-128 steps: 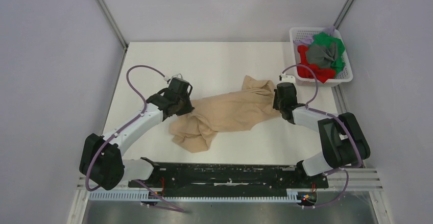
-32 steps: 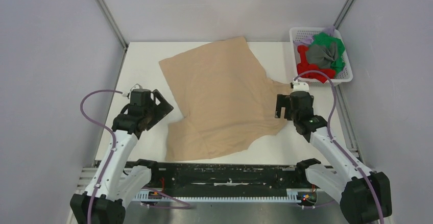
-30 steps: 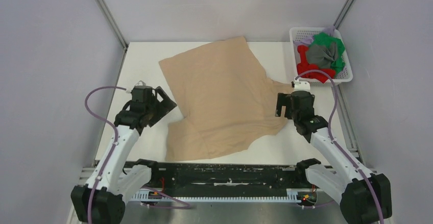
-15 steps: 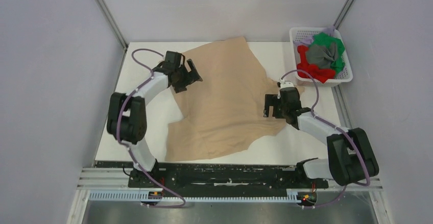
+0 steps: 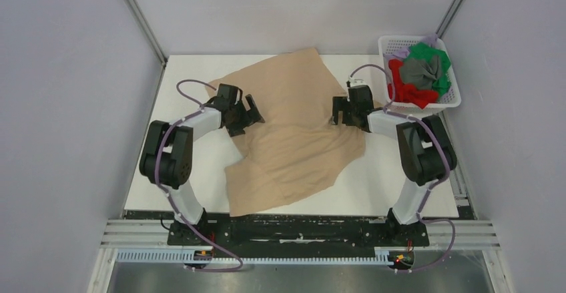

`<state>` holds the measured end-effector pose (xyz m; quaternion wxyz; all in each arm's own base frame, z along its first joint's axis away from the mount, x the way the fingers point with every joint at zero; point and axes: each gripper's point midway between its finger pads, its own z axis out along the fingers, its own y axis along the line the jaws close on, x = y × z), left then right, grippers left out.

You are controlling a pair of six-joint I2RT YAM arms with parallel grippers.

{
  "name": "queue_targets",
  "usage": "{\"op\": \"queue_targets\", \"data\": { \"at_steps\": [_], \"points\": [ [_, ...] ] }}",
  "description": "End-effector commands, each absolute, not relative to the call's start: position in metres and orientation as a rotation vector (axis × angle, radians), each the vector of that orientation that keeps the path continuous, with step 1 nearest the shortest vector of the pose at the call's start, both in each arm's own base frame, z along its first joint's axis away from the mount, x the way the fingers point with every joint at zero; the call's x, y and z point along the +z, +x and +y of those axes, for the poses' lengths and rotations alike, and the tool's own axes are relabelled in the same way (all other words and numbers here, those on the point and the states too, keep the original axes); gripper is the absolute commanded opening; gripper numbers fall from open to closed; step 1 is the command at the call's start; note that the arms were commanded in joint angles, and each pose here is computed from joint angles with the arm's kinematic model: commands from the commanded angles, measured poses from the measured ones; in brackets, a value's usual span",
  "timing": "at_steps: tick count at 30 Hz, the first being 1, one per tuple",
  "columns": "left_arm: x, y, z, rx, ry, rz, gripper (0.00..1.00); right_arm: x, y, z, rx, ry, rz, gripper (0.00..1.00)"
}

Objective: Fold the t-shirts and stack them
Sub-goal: Flatten out the tshirt

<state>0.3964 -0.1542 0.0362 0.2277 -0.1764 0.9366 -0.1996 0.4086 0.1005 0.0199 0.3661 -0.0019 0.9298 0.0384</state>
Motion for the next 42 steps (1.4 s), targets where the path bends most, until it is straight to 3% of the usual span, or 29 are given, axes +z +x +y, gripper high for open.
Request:
{"op": "queue_targets", "data": {
  "at_steps": [1,5,8,12,17,23,27,33,37,42],
  "points": [
    [-0.007,0.285,-0.151,-0.474,-0.582,2.847,1.00,0.017,0.462,0.132,0.112,-0.101,2.384,0.98],
    [-0.006,0.219,-0.187,-0.546,-0.494,2.918,1.00,0.016,0.516,0.174,0.143,-0.209,2.377,0.98],
    [0.005,0.188,-0.241,-0.812,-0.334,2.945,1.00,0.026,0.554,0.219,0.219,-0.303,2.306,0.98],
    [0.017,0.190,-0.277,-0.888,-0.127,2.903,1.00,0.052,0.602,0.266,0.327,-0.363,2.137,0.98],
    [0.051,0.213,-0.293,-0.891,0.019,2.788,1.00,0.125,0.636,0.262,0.266,-0.323,1.941,0.98],
    [0.089,0.248,-0.243,-0.550,-0.062,2.651,1.00,0.207,0.583,0.212,0.106,-0.299,1.885,0.98],
    [0.103,0.279,-0.199,-0.481,-0.259,2.556,1.00,0.178,0.506,0.192,0.168,-0.268,1.993,0.98],
    [0.106,0.358,-0.151,-0.432,-0.455,2.474,1.00,0.114,0.417,0.216,0.392,-0.321,2.132,0.98],
    [0.098,0.409,-0.148,-0.436,-0.463,2.483,1.00,0.096,0.418,0.231,0.371,-0.374,2.195,0.98],
    [0.073,0.466,-0.132,-0.267,-0.472,2.510,1.00,0.072,0.434,0.241,0.316,-0.388,2.261,0.98]
  ]
}}
